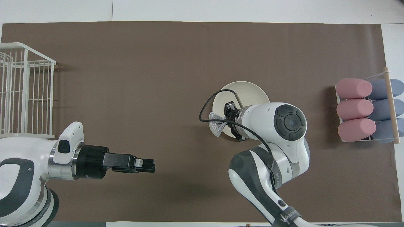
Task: Wipe plate with sponge
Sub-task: 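Move the scrubber onto the white plate with the right gripper, then rub the scrubber across the plate surface with the right gripper, then carry the scrubber toward the left gripper while the left gripper reaches out, then grasp the scrubber with the left gripper while the right gripper releases it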
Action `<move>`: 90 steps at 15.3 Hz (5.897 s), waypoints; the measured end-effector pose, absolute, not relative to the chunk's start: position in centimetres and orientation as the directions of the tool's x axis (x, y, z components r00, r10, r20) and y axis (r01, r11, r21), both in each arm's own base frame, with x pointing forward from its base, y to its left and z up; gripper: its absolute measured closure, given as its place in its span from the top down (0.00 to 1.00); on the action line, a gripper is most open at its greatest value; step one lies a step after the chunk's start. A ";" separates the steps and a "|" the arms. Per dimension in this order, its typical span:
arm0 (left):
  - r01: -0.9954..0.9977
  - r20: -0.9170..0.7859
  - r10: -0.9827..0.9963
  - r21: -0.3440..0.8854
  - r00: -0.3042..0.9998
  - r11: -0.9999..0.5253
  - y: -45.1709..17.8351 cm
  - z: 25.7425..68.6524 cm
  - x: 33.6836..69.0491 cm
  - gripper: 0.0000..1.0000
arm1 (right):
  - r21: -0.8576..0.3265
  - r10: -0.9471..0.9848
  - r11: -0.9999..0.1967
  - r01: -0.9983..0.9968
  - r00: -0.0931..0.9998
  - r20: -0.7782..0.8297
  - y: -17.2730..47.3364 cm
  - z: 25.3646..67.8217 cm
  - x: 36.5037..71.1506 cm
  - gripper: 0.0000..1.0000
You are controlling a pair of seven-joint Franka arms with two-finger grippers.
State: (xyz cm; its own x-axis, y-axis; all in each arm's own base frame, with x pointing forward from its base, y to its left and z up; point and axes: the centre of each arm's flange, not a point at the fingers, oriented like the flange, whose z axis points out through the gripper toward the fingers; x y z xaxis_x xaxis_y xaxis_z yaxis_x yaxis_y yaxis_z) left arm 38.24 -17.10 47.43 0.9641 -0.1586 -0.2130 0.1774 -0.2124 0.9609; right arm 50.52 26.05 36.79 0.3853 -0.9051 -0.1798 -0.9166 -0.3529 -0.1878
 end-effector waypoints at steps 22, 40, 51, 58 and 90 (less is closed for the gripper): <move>-0.189 -0.147 -0.301 0.509 0.942 -0.840 -7.6 46.8 39.9 1.00 | -0.245 -0.863 -0.447 -0.860 0.487 -0.135 19.4 29.6 53.4 0.09; 0.115 -0.137 0.081 0.262 0.987 -0.958 -4.2 46.8 43.3 1.00 | -0.300 -0.819 -0.527 -0.795 0.569 -0.071 15.4 29.2 54.8 0.09; 0.119 -0.137 0.085 0.261 0.987 -0.958 -4.3 46.8 43.3 1.00 | -0.266 -0.870 -0.418 -0.869 0.467 -0.156 24.5 29.2 51.4 0.09; 0.142 -0.144 0.104 0.283 0.984 -0.949 -4.4 46.9 43.3 1.00 | -0.076 -0.889 -0.404 -0.911 0.411 -0.202 27.8 40.0 50.5 0.09; 0.364 -0.372 0.045 0.866 0.927 -0.342 -27.3 52.4 37.4 0.97 | -0.016 -0.939 -0.315 -0.949 0.314 -0.143 34.8 61.1 40.9 0.09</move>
